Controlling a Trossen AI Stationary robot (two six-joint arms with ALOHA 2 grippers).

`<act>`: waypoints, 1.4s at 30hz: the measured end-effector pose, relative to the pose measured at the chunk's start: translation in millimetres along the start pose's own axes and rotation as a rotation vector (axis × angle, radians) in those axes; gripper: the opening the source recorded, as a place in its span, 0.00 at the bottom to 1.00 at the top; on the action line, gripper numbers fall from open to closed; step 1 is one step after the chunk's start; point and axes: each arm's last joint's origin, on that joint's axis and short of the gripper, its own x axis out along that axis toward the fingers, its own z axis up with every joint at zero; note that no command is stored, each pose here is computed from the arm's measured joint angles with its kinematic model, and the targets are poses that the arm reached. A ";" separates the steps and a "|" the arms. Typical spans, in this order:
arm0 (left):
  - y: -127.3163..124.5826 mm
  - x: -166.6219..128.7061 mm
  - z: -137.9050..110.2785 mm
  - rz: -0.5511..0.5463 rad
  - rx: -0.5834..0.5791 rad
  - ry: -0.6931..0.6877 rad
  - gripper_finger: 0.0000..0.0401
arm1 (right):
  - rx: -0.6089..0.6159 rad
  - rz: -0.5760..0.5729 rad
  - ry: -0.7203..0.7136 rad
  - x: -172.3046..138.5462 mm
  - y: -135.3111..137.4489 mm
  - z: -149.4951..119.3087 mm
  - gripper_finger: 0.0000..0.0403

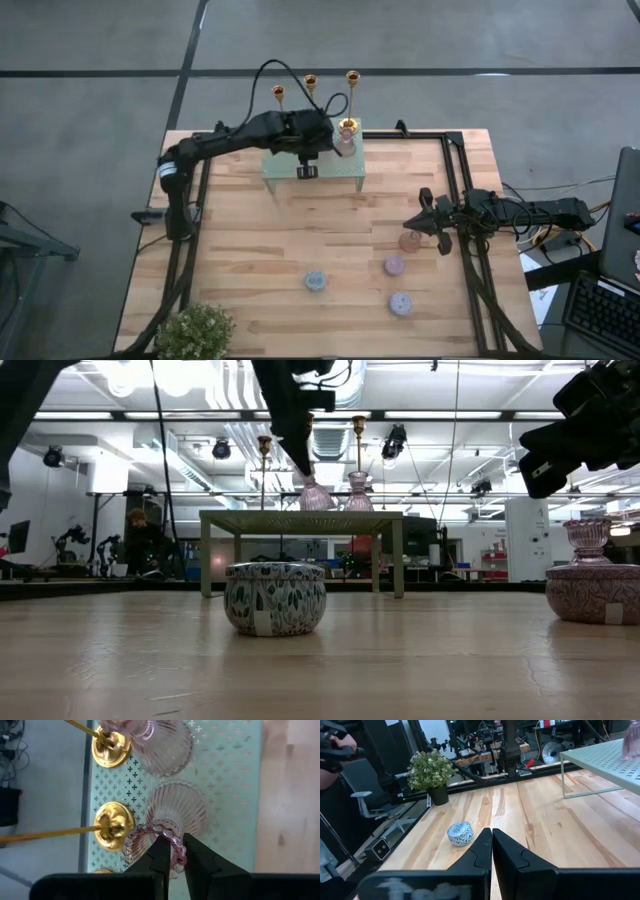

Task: Pick & Place candle stick holders
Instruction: Put the left pink candle holder on the shelf aligned with the other pink candle holder

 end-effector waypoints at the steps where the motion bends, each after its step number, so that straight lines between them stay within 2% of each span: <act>1: 0.9 2.4 0.9 0.008 0.007 0.004 0.09 | 0.000 0.000 0.000 0.0 0.0 0.0 0.02; 6: 2.3 9.0 1.0 0.086 0.048 0.057 0.09 | 0.000 0.000 0.000 0.0 0.0 0.0 0.02; 15: 1.9 6.6 -3.1 0.084 0.079 0.094 0.09 | 0.000 0.000 0.000 0.0 0.0 0.0 0.02; 24: 1.9 6.8 -3.1 0.086 0.077 0.094 0.14 | 0.000 0.000 0.000 0.0 0.0 -0.1 0.02; 42: 2.4 7.3 -1.5 0.093 0.068 0.077 0.14 | 0.000 0.000 0.001 0.0 -0.1 -0.1 0.02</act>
